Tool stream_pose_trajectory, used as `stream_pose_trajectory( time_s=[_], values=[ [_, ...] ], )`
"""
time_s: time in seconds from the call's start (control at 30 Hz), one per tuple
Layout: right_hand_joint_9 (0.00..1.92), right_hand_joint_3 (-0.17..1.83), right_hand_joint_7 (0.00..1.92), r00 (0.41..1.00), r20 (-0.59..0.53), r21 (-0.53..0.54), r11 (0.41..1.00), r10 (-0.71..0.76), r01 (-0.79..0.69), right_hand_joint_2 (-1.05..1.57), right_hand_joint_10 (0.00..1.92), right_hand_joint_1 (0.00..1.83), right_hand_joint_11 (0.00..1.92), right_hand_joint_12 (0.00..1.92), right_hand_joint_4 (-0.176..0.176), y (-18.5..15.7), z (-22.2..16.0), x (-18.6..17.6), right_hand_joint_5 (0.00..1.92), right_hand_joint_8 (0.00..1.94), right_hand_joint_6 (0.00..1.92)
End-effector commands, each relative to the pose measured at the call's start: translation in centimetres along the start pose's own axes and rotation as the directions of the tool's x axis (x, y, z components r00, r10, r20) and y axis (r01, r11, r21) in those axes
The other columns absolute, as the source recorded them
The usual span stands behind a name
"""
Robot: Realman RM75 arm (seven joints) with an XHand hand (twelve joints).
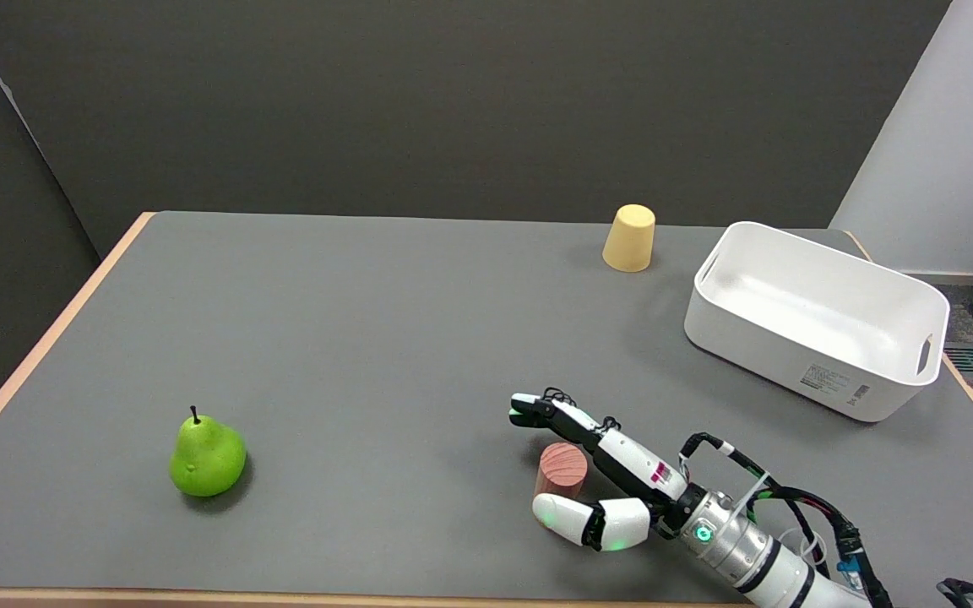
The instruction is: Pick up the wooden cylinder.
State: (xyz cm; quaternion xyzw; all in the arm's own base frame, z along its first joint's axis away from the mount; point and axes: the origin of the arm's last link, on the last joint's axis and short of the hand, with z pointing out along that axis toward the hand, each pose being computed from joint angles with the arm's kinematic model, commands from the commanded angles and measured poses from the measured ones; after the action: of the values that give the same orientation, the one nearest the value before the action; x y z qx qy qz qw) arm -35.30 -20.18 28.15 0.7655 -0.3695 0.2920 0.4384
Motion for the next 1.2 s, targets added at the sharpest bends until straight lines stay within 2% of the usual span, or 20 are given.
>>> stream_pose_trajectory(
  time_s=[0.03, 0.63, 0.8, 0.87, 0.93, 1.03, 1.2],
  values=[
    [0.00, 0.78, 0.10, 1.000, -0.003, -0.001, 1.000, -0.027, 0.027, 0.70, 0.60, 0.52, 0.00, 0.81, -0.176, 0.26, 1.60, 0.42, 0.13, 0.36, 0.46],
    [0.01, 0.82, 0.13, 1.000, -0.003, -0.009, 1.000, -0.028, 0.028, 0.72, 0.61, 0.58, 0.00, 0.87, -0.176, 0.50, 1.23, 0.34, 0.15, 0.36, 0.49],
    [0.05, 0.84, 0.18, 0.999, -0.012, -0.009, 0.999, -0.046, 0.046, 0.73, 0.65, 0.64, 0.00, 1.01, -0.176, 0.51, 1.23, 0.45, 0.19, 0.39, 0.55],
    [0.08, 0.95, 0.19, 0.997, -0.022, -0.006, 0.997, -0.074, 0.074, 0.70, 0.67, 0.62, 0.00, 1.06, -0.176, 0.41, 1.23, 0.55, 0.22, 0.45, 0.62],
    [0.16, 0.96, 0.26, 0.994, -0.047, -0.002, 0.995, -0.095, 0.095, 0.72, 0.73, 0.62, 0.03, 1.14, -0.176, 0.23, 1.14, 0.81, 0.30, 0.48, 0.72],
    [0.28, 0.84, 0.40, 0.991, -0.070, 0.003, 0.994, -0.110, 0.110, 0.78, 0.89, 0.70, 0.15, 1.33, -0.176, 0.09, 1.06, 1.04, 0.43, 0.56, 1.06],
    [0.41, 0.84, 0.54, 0.991, -0.080, 0.006, 0.994, -0.111, 0.112, 0.80, 1.05, 0.73, 0.30, 1.49, -0.176, 0.05, 1.00, 0.97, 0.51, 0.70, 1.20]
  ],
)
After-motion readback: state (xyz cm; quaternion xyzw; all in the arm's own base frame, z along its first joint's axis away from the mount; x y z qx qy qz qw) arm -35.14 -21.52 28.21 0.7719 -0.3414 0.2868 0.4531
